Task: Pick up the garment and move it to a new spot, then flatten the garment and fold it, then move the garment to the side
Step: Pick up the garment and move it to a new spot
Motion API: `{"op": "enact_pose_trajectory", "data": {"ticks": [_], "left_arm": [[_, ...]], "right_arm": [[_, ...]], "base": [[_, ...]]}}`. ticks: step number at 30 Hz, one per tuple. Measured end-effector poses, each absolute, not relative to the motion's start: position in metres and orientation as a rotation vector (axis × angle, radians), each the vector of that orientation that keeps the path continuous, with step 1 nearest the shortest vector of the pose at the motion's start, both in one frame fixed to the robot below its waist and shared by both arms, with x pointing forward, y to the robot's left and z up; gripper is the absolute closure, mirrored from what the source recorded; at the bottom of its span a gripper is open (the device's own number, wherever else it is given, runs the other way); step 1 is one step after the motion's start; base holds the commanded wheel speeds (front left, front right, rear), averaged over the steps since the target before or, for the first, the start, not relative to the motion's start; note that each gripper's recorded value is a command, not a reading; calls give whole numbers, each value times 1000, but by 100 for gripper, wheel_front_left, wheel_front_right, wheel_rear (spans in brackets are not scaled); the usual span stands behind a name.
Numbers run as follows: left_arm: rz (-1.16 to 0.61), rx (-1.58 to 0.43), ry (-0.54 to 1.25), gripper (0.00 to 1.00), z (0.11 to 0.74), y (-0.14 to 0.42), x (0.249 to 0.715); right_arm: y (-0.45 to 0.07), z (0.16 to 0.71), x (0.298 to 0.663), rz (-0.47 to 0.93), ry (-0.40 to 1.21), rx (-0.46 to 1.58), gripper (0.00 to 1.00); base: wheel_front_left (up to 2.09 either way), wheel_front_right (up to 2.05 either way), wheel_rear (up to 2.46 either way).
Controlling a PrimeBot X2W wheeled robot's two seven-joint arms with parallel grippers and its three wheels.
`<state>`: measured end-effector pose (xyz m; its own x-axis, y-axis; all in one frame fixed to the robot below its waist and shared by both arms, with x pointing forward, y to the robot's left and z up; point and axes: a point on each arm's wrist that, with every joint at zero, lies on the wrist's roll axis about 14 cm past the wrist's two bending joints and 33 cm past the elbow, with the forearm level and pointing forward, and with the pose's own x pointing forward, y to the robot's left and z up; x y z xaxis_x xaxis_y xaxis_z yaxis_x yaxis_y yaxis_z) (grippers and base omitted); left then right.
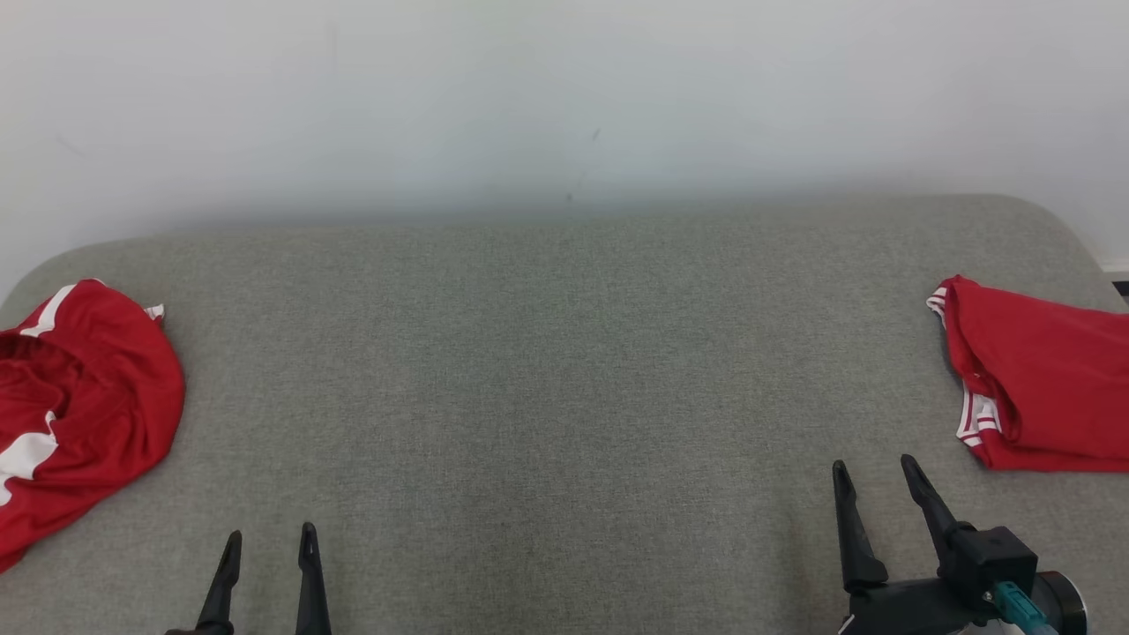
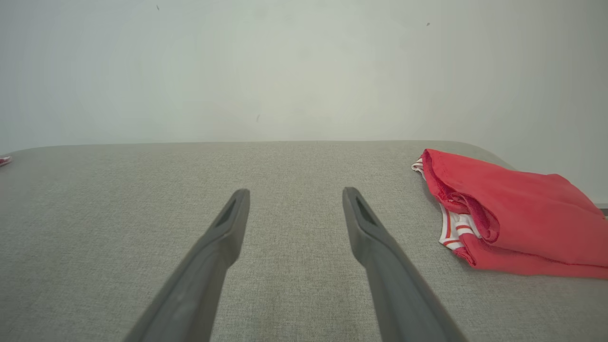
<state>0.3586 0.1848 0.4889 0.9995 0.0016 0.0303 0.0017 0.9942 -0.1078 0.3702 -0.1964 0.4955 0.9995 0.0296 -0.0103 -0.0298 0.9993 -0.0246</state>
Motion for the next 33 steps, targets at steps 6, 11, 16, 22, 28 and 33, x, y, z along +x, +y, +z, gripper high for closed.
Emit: {"op": "enact_pose_trajectory", "data": {"ticks": [6, 11, 16, 22, 28, 33], "left_arm": [[15, -106, -35, 0, 490, 190, 354], [84, -78, -35, 0, 490, 211, 342], [172, -70, -34, 0, 489, 238, 322], [293, -59, -37, 0, 489, 272, 292], [424, -55, -37, 0, 488, 303, 254], [525, -49, -40, 0, 489, 325, 224]], "right_arm": [[-196, 491, 370, 32, 23, -30, 0], [-176, 492, 378, 91, 24, -30, 0], [-145, 491, 389, 178, 30, -24, 0], [-99, 490, 400, 308, 37, -11, 0], [-47, 490, 406, 450, 40, 4, 0], [-9, 489, 407, 556, 43, 8, 0]], "base": [[0, 0, 0], [0, 0, 0], [0, 0, 0], [0, 0, 0], [0, 0, 0], [0, 0, 0]]}}
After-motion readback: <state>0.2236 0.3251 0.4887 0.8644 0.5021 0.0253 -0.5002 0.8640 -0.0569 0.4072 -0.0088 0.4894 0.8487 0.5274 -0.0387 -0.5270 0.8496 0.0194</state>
